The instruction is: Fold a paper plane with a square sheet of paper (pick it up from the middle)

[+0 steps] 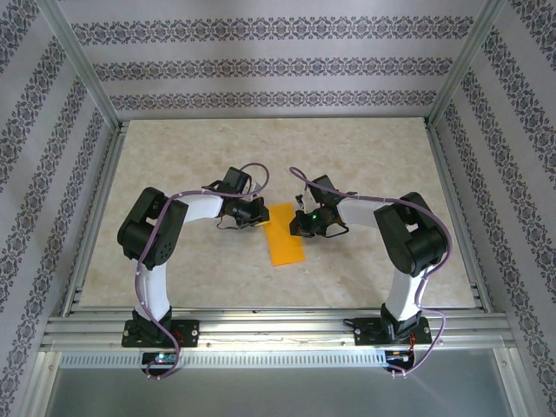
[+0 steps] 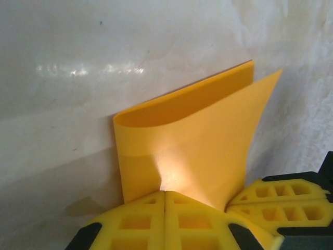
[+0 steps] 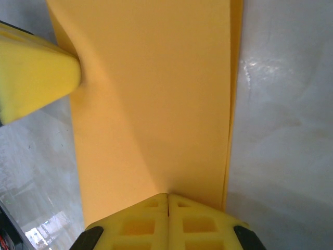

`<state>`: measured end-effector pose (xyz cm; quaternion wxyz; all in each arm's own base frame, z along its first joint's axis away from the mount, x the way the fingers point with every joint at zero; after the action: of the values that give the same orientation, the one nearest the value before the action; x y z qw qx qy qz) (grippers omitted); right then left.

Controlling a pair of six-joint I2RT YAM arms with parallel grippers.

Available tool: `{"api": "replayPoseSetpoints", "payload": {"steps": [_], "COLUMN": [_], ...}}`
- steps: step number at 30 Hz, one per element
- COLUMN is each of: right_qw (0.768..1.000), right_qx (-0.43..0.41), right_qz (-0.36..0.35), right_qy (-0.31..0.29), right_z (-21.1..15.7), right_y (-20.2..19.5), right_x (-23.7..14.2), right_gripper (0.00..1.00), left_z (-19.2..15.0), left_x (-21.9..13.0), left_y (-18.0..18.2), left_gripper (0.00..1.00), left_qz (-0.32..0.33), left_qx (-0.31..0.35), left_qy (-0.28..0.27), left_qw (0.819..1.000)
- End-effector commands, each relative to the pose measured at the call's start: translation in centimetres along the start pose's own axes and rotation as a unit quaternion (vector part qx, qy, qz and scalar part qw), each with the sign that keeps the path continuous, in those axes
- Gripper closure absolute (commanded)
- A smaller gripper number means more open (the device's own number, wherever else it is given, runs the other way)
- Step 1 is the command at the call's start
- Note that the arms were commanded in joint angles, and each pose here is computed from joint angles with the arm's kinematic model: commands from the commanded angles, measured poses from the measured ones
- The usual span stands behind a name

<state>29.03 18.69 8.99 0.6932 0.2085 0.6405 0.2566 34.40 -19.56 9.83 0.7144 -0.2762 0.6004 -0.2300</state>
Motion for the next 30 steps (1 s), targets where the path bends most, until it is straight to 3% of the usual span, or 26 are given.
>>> {"api": "replayPoseSetpoints", "payload": {"steps": [1,14,30], "right_qw": [0.989,0.989,0.988], "right_qx": [0.069,0.068,0.070], "right_qz": [-0.114,-0.115,-0.116], "right_qy": [0.067,0.067,0.074], "right_z": [-3.3,-3.6,-4.1], "right_y": [-4.5,-4.7,-5.1], "right_x": [1.2,1.1,1.0], "right_gripper": [1.00,1.00,1.00], "left_z": [1.2,1.6,4.0], "left_x": [-1.6,1.0,0.4], "left_y": [-1.4,2.1,3.8], "left_gripper": [1.00,1.00,1.00], "left_qz": [-0.011,0.032,0.060], "left_qx": [0.001,-0.017,-0.071], "left_qy": [-0.017,-0.006,-0.050], "left_qw": [1.000,0.999,0.994]}}
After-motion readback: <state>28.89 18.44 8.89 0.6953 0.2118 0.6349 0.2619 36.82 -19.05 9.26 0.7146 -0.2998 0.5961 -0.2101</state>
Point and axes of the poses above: each hand's point on the last joint's axis, 136 mm out from that joint toward the fingers, its own x axis out along the fingers, its own y axis along the line the jaws close on, z = x × y, the point moved 10 cm from there along -x, back along the fingers, and after that the axes turned 2 degrees about x, right-handed, at the moved point
